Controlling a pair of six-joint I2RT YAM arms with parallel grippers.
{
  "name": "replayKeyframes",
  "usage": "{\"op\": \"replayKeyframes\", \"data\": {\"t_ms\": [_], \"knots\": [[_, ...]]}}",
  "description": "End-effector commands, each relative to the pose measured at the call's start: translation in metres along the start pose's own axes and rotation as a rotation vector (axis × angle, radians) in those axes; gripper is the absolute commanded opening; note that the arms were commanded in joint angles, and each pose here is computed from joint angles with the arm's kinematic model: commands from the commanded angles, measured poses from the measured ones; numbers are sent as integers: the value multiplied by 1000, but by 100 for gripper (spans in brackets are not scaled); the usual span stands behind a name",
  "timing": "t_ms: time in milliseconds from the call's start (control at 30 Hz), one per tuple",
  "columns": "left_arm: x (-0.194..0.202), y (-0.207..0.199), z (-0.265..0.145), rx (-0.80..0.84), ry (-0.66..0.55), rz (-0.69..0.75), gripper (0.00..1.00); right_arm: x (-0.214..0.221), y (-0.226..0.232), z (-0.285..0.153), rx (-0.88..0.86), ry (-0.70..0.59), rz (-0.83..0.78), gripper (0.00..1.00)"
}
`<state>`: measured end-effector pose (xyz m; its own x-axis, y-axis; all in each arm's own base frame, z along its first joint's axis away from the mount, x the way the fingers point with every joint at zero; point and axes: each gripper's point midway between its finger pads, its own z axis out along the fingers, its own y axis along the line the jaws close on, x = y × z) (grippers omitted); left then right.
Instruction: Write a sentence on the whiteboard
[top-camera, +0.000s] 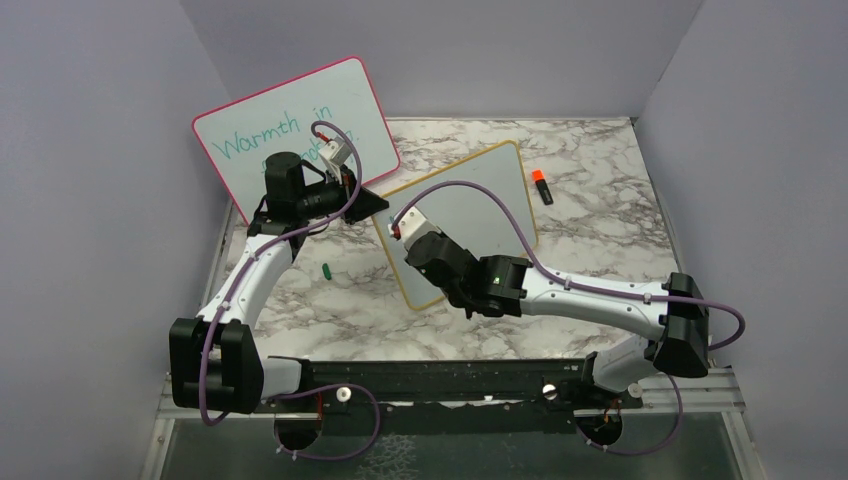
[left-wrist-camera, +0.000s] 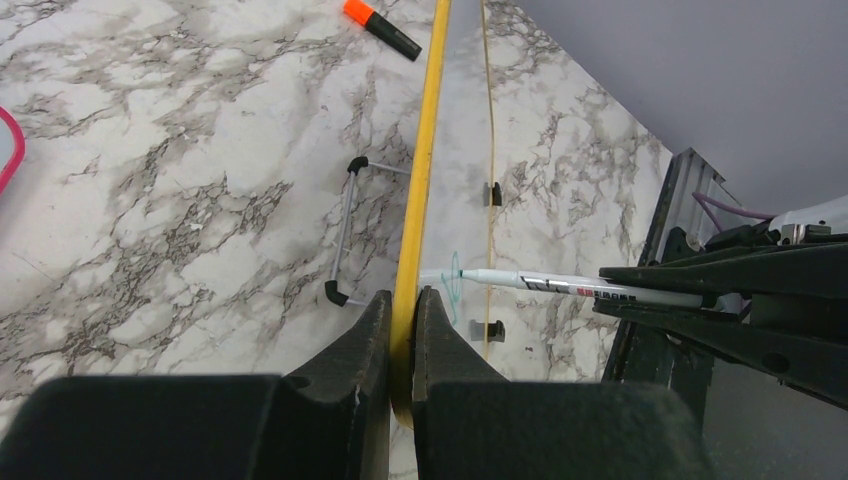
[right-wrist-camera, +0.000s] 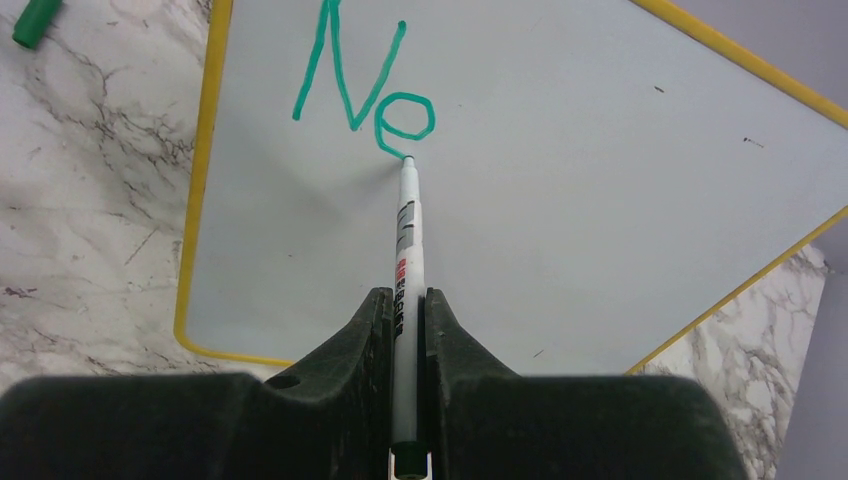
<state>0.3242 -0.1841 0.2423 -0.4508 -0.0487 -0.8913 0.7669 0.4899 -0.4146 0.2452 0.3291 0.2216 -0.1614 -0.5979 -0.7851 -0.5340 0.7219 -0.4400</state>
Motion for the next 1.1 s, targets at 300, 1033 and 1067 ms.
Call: {"op": "replayKeyframes", "data": {"t_ms": [300,1033,1067], "knots": [[21,9,5,-33,62,-14,0,-14,-17,-17,-9,-94,79,0],[21,9,5,-34,65,-14,0,-20,-19,-5,26,-117,77,0],[22,9,5,-34,65,-13,0,-20,-20,-4,27,-116,77,0]]}}
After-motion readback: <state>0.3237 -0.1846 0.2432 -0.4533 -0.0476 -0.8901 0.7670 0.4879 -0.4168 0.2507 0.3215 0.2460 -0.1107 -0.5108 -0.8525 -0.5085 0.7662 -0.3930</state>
